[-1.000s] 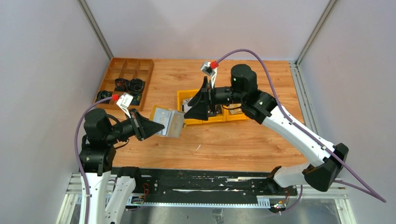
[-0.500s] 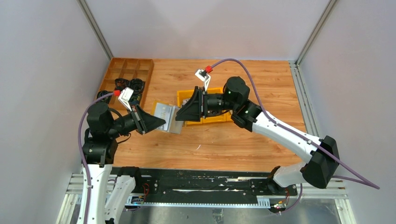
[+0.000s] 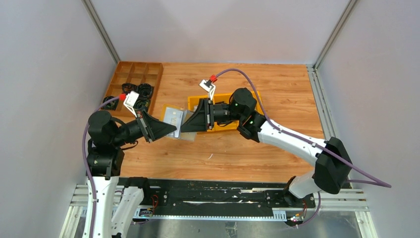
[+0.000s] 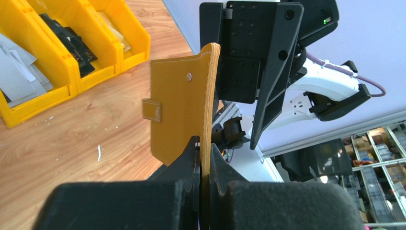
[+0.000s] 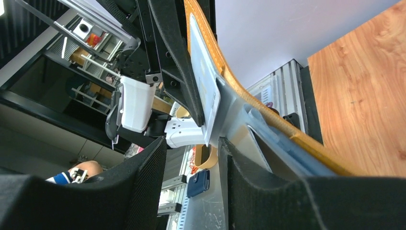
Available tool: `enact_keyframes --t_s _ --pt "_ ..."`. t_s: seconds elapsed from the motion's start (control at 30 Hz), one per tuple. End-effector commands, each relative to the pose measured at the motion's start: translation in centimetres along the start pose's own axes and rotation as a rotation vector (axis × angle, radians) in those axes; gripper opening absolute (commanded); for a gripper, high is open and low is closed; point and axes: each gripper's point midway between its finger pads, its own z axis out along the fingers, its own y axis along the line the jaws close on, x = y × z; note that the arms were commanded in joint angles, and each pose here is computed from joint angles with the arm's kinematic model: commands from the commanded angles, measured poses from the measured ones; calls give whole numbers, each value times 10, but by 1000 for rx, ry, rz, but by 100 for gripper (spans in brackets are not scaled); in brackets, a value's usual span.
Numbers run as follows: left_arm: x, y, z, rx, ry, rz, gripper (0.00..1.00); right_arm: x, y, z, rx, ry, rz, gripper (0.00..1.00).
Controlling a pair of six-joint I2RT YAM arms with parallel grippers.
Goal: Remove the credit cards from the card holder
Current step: Remove the credit card from the card holder.
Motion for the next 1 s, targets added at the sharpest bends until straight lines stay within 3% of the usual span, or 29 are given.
enact_keyframes --t_s 0.0,0.23,0.43,0.63,0.77,0.97 --pt "2 -27 -7 99 13 43 3 -1 11 9 -70 0 3 47" --pt "12 -29 -10 118 35 56 7 -10 18 20 -143 -26 33 42" --pt "23 -27 -13 129 64 48 19 -16 23 25 -201 -45 60 23" --pt "25 -28 -14 133 66 56 39 -10 30 21 -214 -31 42 5" --pt "20 -32 -13 145 65 42 37 -2 29 16 -206 -21 31 0" --pt "5 -49 -13 175 44 70 22 11 27 8 -198 -4 41 0"
